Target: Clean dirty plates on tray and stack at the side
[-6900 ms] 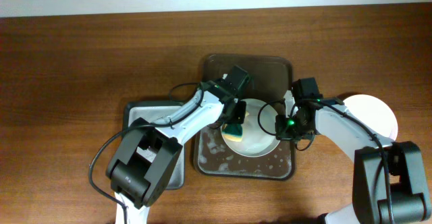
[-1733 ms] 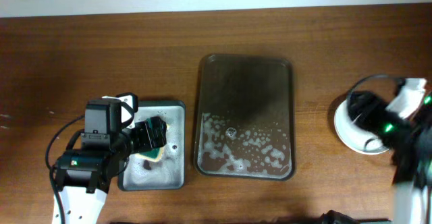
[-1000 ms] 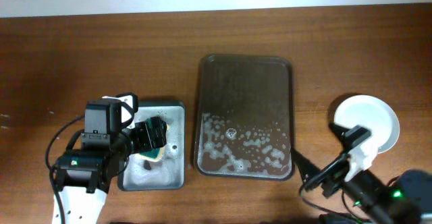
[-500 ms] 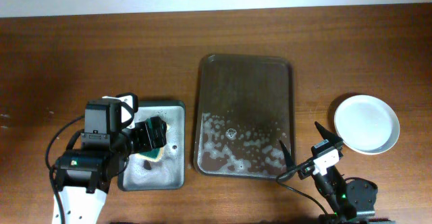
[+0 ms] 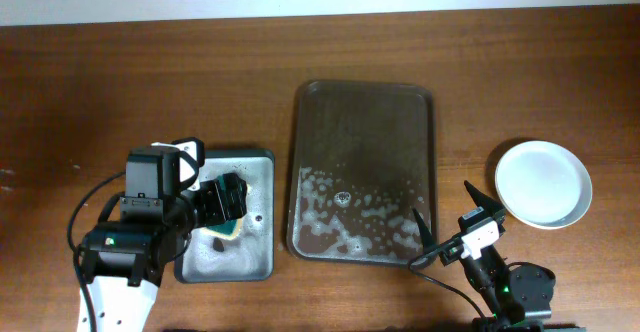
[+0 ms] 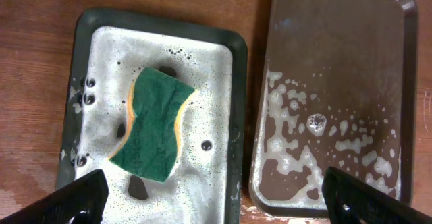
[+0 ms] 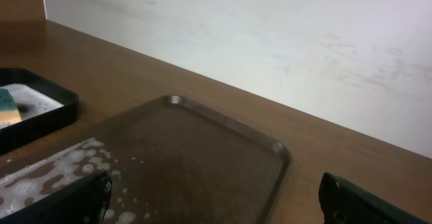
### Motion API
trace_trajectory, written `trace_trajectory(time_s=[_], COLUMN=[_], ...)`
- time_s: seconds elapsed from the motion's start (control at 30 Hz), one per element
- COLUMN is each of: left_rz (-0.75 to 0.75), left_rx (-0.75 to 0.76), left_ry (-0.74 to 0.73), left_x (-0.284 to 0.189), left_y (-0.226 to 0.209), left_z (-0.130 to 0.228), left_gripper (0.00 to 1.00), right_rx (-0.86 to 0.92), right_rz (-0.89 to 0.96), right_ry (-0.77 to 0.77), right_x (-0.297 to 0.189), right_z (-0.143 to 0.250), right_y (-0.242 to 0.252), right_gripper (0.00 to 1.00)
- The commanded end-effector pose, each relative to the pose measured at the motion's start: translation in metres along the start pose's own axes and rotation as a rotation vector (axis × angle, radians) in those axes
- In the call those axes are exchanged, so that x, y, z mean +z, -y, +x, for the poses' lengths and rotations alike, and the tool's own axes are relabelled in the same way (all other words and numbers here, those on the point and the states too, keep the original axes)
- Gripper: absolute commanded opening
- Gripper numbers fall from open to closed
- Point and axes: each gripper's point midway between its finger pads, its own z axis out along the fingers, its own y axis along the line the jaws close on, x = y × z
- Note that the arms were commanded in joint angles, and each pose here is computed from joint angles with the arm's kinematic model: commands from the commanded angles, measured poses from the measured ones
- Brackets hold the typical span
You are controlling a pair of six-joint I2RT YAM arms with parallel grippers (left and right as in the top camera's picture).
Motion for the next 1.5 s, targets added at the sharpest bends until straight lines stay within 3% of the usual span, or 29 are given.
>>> trace_trajectory(time_s=[0.0, 0.1, 0.27, 0.33, 0.47, 0.73, 0.8, 1.47], left_rz=[0.014, -0.05, 0.08, 0.117, 0.144, 0.105, 0.069, 0.062], left_rx=[0.008, 0.014, 0.07, 0.082, 0.092, 0.069, 0.052, 0.049], left_ry=[0.02, 0.136, 0.649, 0.808, 0.95, 0.986, 0.936, 0.917], left_x=[-0.005, -0.024, -0.069, -0.071, -0.059, -0.012, 0.001, 0.005], left_y=[0.003, -0.011, 0.001, -0.003, -0.015, -0.038, -0.047, -0.048], left_z=[-0.006, -0.008, -0.04, -0.034, -0.009, 0.007, 0.015, 0.017], left_gripper=[0.99, 0.99, 0.99, 0.99, 1.0, 0.99, 0.99, 0.99], right_rx=[0.004, 0.005, 0.004, 0.004, 0.004, 0.004, 0.004, 0.004], right_rz=[0.006, 0.006, 0.006, 0.006, 0.006, 0.006, 0.007, 0.007], right_ry=[-0.003, -0.003, -0.003, -0.003, -0.003, -0.003, -0.003, -0.003], right_x=[0.0, 0.0, 0.0, 0.0, 0.0, 0.0, 0.0, 0.0], right_z=[0.003, 0.003, 0.003, 0.003, 0.003, 0.003, 0.003, 0.003], right_y=[0.0, 0.0, 0.0, 0.0, 0.0, 0.0, 0.0, 0.0], right_gripper=[0.99, 0.99, 0.99, 0.99, 0.99, 0.99, 0.99, 0.99])
